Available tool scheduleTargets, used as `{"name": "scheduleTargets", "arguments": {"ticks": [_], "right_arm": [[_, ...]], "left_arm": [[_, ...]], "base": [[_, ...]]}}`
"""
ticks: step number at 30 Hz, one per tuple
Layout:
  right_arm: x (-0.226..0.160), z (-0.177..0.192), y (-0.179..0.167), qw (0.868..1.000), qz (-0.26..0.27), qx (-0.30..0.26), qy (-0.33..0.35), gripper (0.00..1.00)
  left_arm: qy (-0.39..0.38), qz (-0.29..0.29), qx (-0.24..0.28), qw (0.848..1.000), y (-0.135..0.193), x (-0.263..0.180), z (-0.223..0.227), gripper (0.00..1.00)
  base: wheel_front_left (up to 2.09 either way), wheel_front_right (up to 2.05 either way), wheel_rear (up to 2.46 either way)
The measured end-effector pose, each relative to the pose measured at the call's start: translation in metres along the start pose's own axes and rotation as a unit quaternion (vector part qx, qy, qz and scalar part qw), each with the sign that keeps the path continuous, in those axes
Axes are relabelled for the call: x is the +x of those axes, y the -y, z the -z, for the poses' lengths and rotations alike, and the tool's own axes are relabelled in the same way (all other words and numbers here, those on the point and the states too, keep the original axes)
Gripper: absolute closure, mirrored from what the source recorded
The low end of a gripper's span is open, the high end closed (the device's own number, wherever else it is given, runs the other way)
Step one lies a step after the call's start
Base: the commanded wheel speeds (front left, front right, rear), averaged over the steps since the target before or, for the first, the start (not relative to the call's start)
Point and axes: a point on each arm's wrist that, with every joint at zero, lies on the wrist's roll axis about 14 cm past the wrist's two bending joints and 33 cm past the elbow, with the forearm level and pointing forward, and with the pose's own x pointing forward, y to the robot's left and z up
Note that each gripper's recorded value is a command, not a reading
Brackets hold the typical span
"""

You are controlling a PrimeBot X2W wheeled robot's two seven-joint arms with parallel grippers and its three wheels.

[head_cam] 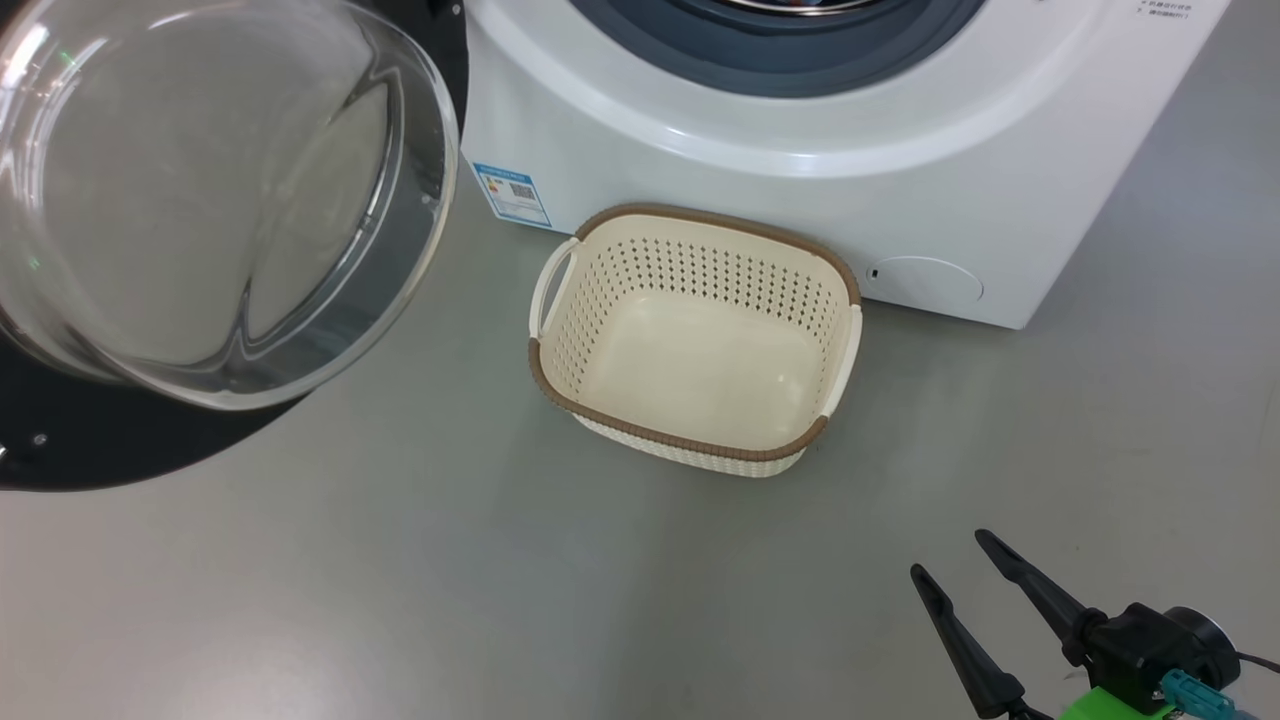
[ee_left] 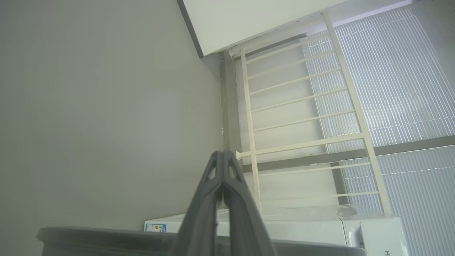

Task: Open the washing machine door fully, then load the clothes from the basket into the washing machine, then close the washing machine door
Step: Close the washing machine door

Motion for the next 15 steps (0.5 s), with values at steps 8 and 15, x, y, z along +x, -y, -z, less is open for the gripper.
{"name": "scheduleTargets", "arguments": {"ticks": [8,15], "right_arm": [[0.003,0.006,0.009,1.000,0.001,-0.001,-0.006,0.00],[0.004,0.011,0.011,1.000,0.001,0.003,-0.011,0.00]], "left_arm": [[-0.056,-0.012,-0.011,0.998,-0.003,0.007,0.036,1.00],[-0.084,-0.017,-0.008,0.996,-0.004,0.008,0.049,1.00]], "base": [[0.00,0.00,0.00],[0.00,0.00,0.00]]}}
